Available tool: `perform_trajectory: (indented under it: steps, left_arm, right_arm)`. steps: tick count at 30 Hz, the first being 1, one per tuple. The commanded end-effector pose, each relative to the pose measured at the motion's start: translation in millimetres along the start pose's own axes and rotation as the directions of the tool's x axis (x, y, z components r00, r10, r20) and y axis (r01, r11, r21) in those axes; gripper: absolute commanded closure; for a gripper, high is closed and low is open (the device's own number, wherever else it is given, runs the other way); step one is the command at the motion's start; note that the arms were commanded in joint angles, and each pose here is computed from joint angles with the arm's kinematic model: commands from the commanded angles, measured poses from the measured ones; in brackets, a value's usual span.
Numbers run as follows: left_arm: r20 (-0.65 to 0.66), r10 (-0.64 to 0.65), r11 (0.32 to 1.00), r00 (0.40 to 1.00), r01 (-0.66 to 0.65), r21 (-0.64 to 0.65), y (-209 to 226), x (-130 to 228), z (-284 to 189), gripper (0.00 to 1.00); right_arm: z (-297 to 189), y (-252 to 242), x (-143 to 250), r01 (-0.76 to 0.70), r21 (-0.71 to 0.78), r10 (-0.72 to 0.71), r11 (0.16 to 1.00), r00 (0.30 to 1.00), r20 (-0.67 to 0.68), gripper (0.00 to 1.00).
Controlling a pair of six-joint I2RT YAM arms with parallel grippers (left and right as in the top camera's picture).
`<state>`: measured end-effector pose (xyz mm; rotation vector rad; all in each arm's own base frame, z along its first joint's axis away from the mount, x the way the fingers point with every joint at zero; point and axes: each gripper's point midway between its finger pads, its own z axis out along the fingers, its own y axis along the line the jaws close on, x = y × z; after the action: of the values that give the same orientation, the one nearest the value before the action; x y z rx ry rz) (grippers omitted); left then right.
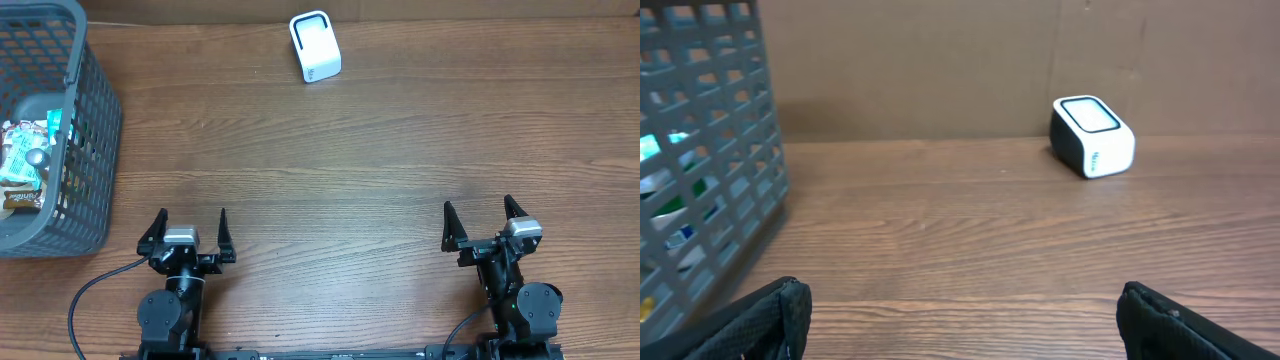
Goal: Scan the item barcode
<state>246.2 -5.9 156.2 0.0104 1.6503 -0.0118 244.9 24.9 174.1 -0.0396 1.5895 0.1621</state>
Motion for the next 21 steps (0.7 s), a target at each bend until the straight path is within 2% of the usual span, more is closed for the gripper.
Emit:
perform_trajectory:
  steps: [1,7,9,13,18,21]
  left_arm:
    - [0.000,-0.018,0.999,1.000,0.018,0.035,-7,1,0,0.00]
    - [0.016,-0.021,0.999,1.000,0.020,0.040,-7,-3,0,0.00]
    - [0.053,-0.055,0.996,0.997,0.051,0.068,-12,-14,-1,0.00]
    - [0.124,-0.075,0.982,0.990,0.051,0.181,-30,-61,-17,0.00]
    - [0.136,-0.138,0.976,0.981,0.111,0.186,-28,-122,-43,0.00]
    - [0.081,-0.160,0.978,0.984,0.147,0.148,-22,-156,-56,0.00]
  right_arm:
    - [0,-2,3,-0.005,0.008,0.005,1.000,1.000,0.001,0.00]
    - [0,-2,3,-0.005,0.008,0.005,1.000,1.000,0.001,0.00]
    - [0,-2,3,-0.005,0.008,0.005,1.000,1.000,0.001,0.00]
    - [0,-2,3,-0.005,0.008,0.005,1.000,1.000,0.001,0.00]
    - [0,-2,3,-0.005,0.008,0.005,1.000,1.000,0.001,0.00]
    - [0,-2,3,-0.005,0.008,0.005,1.000,1.000,0.001,0.00]
